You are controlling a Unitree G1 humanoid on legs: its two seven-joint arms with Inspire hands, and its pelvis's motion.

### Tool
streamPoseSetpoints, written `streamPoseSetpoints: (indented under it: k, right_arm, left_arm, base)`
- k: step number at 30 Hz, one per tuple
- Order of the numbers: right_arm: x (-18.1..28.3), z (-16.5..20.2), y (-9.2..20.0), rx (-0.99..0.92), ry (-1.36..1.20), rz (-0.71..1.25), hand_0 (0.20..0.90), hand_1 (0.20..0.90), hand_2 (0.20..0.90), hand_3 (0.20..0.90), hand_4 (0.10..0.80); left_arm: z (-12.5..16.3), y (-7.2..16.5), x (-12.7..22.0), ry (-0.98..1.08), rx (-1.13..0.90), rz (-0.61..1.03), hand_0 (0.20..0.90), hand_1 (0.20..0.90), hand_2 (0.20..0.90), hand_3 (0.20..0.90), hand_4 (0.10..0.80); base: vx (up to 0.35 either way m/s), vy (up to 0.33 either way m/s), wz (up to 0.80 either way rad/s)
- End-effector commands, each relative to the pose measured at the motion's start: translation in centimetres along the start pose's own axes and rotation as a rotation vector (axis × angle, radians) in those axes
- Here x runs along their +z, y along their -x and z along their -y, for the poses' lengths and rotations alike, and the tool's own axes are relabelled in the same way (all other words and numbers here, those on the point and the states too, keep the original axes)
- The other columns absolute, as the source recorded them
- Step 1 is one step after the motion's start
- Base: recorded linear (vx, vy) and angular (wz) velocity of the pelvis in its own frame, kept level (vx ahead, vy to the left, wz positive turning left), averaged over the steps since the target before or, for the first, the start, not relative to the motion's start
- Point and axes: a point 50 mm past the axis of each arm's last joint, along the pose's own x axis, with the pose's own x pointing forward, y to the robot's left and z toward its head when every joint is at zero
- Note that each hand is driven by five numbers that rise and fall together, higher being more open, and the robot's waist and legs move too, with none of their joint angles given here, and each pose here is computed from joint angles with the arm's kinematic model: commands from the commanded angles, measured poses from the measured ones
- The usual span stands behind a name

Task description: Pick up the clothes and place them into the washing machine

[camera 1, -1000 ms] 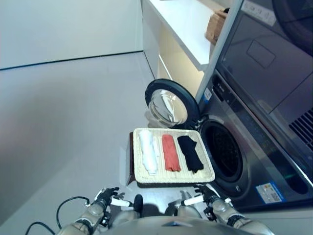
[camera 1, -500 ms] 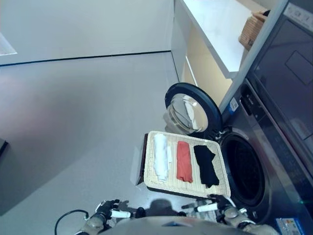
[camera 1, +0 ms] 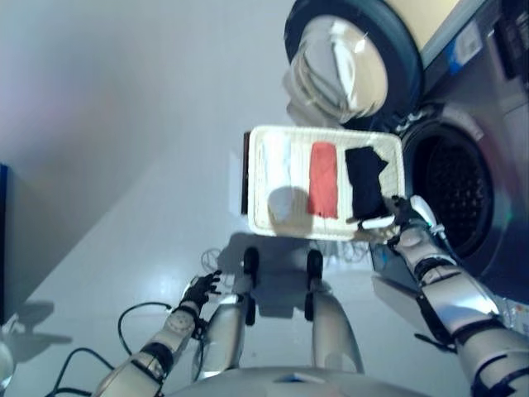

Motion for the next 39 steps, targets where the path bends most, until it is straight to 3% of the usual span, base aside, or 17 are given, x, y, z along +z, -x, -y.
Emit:
streamPoseSetpoints:
  k: [1,9,26,35,37,39]
  right_arm:
    - [0.3,5.5,-0.9,-0.204,0.122,0.015,0.9,0.9,0.9,0.9,0.8]
    - [2.4,10.6,-1.2,-0.372,0.203,0.041,0.9,0.9,0.9,0.9,0.8]
    - [7.1,15.1,-0.7,-0.531,0.271,0.156,0.9,0.9,0.9,0.9,0.8]
    - [7.1,17.9,-0.3,-0.594,0.344,0.116,0.9,0.9,0.9,0.9,0.8]
    - [7.0,17.8,-0.3,-0.597,0.406,0.117,0.2,0.2,0.2,0.2,0.3]
    - [7.8,17.6,-0.3,-0.597,0.411,0.145,0.2,0.2,0.2,0.2,0.3]
  left_arm:
    - [-1.7,0.1,0.1,0.073,0.095,0.022,0.9,0.9,0.9,0.9,0.8]
    - [-2.3,0.1,1.4,0.134,0.141,0.091,0.9,0.9,0.9,0.9,0.8]
    - [-1.9,-0.2,4.5,0.172,0.148,0.217,0.9,0.9,0.9,0.9,0.8]
    - [-1.8,-0.1,6.1,0.164,0.143,0.283,0.9,0.9,0.9,0.9,0.8]
    - [-1.8,0.0,6.2,0.177,0.141,0.292,0.9,0.9,0.9,0.9,0.8]
    - [-2.0,0.1,6.1,0.185,0.147,0.295,0.9,0.9,0.9,0.9,0.8]
  base:
    - [-0.022,0.003,0.06]
    - [-0.018,0.015,0.05]
    - [0.013,-0.001,0.07]
    - [0.005,0.006,0.12]
    - [-0.005,0.049,0.15]
    - [-0.003,0.019,0.02]
